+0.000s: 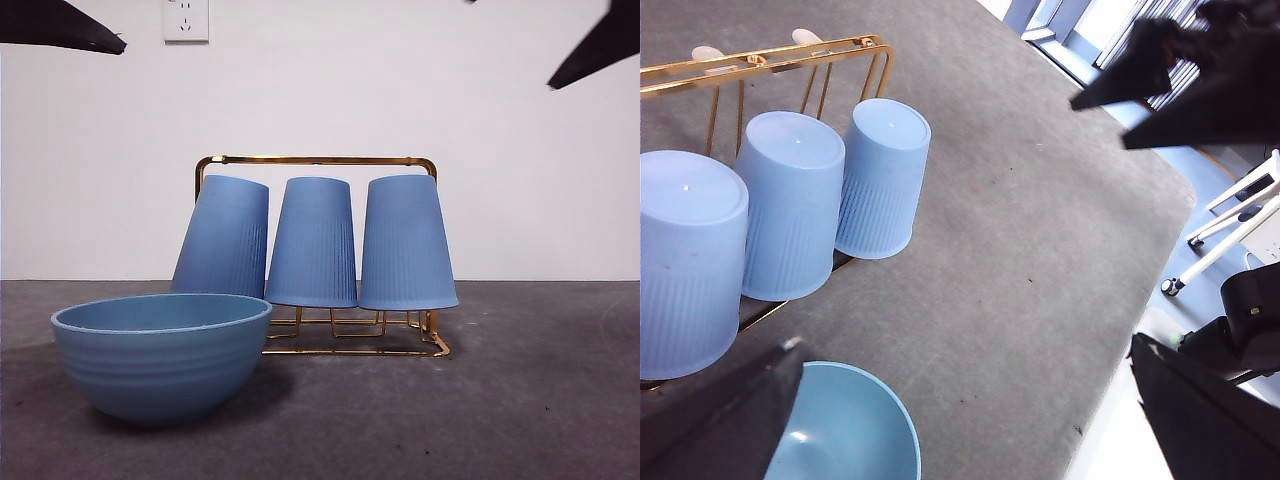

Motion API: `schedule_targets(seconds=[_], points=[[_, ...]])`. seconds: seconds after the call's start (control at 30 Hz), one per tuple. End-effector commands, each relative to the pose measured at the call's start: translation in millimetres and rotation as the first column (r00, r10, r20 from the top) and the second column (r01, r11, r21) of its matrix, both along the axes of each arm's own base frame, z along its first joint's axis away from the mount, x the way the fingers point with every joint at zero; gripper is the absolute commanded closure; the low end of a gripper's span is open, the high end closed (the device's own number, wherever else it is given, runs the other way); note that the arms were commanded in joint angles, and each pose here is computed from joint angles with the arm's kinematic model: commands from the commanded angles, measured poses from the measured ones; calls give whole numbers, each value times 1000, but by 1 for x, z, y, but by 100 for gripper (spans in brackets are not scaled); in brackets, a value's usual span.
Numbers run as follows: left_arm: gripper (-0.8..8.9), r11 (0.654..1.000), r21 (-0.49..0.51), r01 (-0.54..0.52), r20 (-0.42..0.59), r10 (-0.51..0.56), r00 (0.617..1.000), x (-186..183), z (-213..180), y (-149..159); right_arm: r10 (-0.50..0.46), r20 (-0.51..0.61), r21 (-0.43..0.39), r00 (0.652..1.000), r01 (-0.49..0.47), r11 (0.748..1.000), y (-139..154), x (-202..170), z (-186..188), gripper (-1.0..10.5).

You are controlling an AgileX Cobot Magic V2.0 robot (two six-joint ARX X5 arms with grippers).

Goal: Right arm lift cup from the cupboard, then place it on the right of the bowl

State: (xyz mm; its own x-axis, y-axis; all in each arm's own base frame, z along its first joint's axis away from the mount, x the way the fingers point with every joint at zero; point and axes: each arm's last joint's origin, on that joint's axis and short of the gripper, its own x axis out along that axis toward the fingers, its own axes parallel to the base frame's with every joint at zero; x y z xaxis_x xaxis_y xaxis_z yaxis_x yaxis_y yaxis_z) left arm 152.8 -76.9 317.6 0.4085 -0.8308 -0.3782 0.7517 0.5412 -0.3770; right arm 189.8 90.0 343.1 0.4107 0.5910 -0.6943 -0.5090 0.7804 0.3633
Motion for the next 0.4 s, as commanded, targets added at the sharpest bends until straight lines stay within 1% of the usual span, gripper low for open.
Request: schedule_targets(seconds=[0.03,0.13,0.23,0.33,0.4], points=[[287,1000,-4,18,24,-18,1000,1,6,-2,26,-23,-106,999,-28,994,19,21,7,398],[287,1000,-3,18,21,-18,1000,1,6,-2,27,-70,-183,997,-39,982,37,40,9,398],[287,1000,-3,18,21,-18,1000,1,6,-2,17,-113,-263,993,-46,964,54,57,8,398],[287,1000,-3,18,21,-18,1000,1,6,-2,5,-159,-343,987,-61,937,76,81,3,398],[287,1000,-3,18,20,-18,1000,1,6,-2,9,-178,-367,984,-75,927,91,96,-3,398]])
